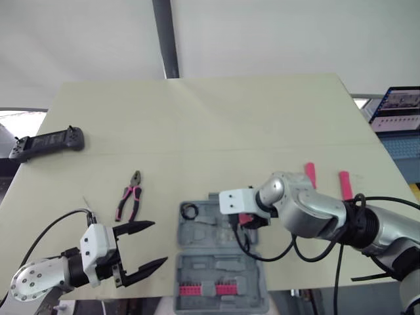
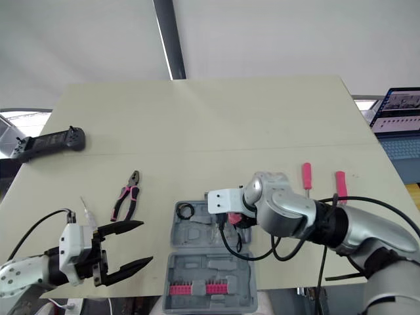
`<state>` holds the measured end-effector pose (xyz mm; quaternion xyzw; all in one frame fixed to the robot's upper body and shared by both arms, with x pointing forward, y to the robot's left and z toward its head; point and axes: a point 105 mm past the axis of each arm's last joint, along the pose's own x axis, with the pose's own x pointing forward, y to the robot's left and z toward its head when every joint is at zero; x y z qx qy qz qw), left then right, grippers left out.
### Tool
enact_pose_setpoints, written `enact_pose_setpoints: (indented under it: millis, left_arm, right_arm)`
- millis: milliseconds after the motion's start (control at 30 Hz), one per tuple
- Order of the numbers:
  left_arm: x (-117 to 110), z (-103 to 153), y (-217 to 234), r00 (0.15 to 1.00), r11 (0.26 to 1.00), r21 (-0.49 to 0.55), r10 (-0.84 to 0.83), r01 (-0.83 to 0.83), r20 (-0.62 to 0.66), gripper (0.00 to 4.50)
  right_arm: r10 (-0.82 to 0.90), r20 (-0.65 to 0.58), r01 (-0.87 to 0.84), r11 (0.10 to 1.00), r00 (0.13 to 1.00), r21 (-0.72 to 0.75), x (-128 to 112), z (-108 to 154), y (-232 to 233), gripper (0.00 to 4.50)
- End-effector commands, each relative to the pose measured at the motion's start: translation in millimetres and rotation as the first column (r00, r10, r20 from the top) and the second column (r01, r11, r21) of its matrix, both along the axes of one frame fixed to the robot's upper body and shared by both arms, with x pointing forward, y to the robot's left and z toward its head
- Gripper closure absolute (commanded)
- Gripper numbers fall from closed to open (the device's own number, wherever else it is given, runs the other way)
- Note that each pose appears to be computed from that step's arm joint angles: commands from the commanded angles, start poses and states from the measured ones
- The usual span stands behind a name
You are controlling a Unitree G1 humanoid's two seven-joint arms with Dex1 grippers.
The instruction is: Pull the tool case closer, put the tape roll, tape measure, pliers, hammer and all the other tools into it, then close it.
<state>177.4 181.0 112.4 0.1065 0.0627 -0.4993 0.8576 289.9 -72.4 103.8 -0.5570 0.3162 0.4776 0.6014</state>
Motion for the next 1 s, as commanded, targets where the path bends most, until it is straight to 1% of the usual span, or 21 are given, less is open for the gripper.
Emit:
enact_pose_setpoints:
  millis: [33,400,1000]
  left_arm:
    - [-3.9,4.6,-4.8,1.000,1.000,0.000,-0.016,0.016,0.026,0.00]
    - [-6.0,3.6,-8.5,0.999,1.000,-0.005,-0.018,0.018,0.028,0.00]
    - [-9.4,3.4,-11.6,1.000,1.000,-0.006,-0.016,0.016,0.026,0.00]
  right_arm:
    - [0.047,0.057,-0.047,0.999,0.997,-0.005,5.0,8.9,7.2,1.60]
    - [0.114,0.050,-0.113,0.993,0.992,-0.022,3.9,10.8,13.7,1.60]
    - [0.148,0.041,-0.146,0.988,0.988,-0.042,3.4,7.6,16.4,1.60]
